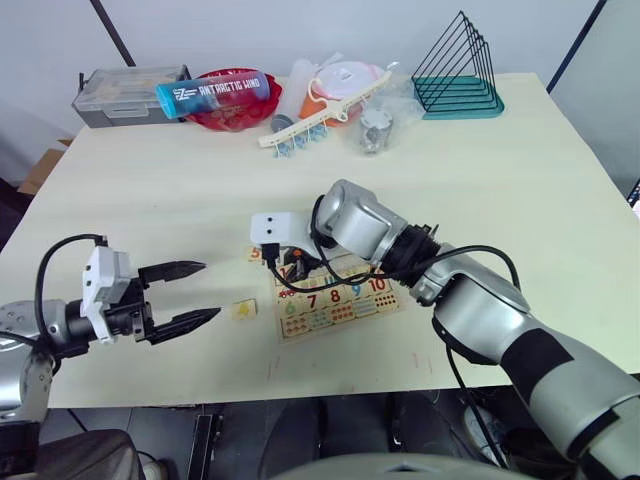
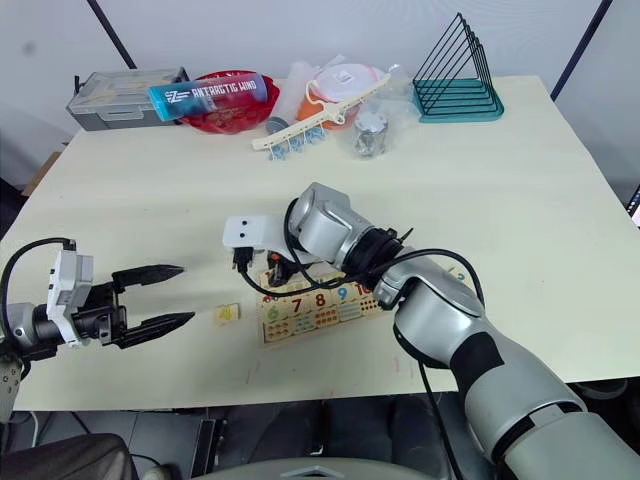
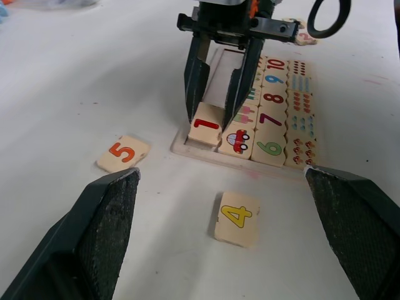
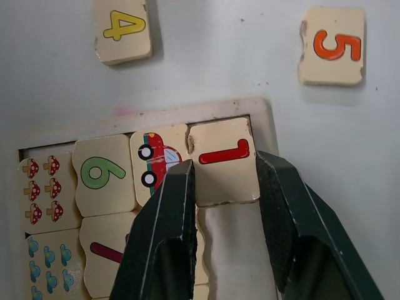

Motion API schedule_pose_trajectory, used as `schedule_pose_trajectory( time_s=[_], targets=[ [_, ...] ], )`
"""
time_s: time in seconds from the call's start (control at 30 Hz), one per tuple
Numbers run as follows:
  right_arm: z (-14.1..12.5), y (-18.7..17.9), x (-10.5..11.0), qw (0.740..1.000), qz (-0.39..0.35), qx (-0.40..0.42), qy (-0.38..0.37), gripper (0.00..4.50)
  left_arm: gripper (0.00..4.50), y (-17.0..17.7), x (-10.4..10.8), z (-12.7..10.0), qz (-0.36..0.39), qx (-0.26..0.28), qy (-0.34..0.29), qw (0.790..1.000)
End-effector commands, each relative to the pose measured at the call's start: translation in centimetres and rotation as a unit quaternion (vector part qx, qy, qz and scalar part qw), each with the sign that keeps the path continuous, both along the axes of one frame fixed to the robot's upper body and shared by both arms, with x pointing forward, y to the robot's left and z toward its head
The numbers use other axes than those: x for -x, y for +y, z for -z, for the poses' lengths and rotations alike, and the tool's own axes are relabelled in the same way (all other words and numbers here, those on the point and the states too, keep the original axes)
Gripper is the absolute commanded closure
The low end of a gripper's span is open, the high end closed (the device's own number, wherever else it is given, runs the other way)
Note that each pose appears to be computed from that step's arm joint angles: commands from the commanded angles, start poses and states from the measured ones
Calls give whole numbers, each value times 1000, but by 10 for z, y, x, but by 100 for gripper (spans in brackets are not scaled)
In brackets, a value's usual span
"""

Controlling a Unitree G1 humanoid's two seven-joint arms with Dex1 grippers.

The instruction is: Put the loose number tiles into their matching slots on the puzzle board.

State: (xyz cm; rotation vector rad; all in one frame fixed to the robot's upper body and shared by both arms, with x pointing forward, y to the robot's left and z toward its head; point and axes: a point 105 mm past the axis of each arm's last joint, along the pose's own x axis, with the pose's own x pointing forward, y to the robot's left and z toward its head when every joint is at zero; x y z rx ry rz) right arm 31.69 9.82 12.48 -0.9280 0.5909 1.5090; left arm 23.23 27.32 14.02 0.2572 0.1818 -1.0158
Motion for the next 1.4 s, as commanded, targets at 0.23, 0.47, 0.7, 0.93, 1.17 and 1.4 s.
schedule_pose_trajectory(
  time_s=[0.23, 0.47, 0.7, 0.93, 1.17, 1.4],
  targets=[
    [-8, 7, 3, 1000, -15, -17, -10, 366, 0, 2, 1, -10, -3, -3, -18, 1000],
    [-5, 6, 3, 1000, -21, -16, -12, 366, 0, 2, 0, -9, -6, -3, -19, 1000],
    [-8, 4, 1, 999, -27, -17, -16, 122, 0, 0, 0, -7, -7, 0, -20, 1000],
    [-13, 2, 1, 999, -34, -26, -17, 3, 0, -2, 0, -6, -6, 3, -21, 1000],
    [-32, 2, -3, 994, -18, -103, -9, 3, 0, -3, 0, -6, -3, 4, -21, 1000],
    [-38, 1, -3, 981, -10, -196, 9, 3, 0, -4, -1, -5, -1, 5, -22, 1000]
  ],
)
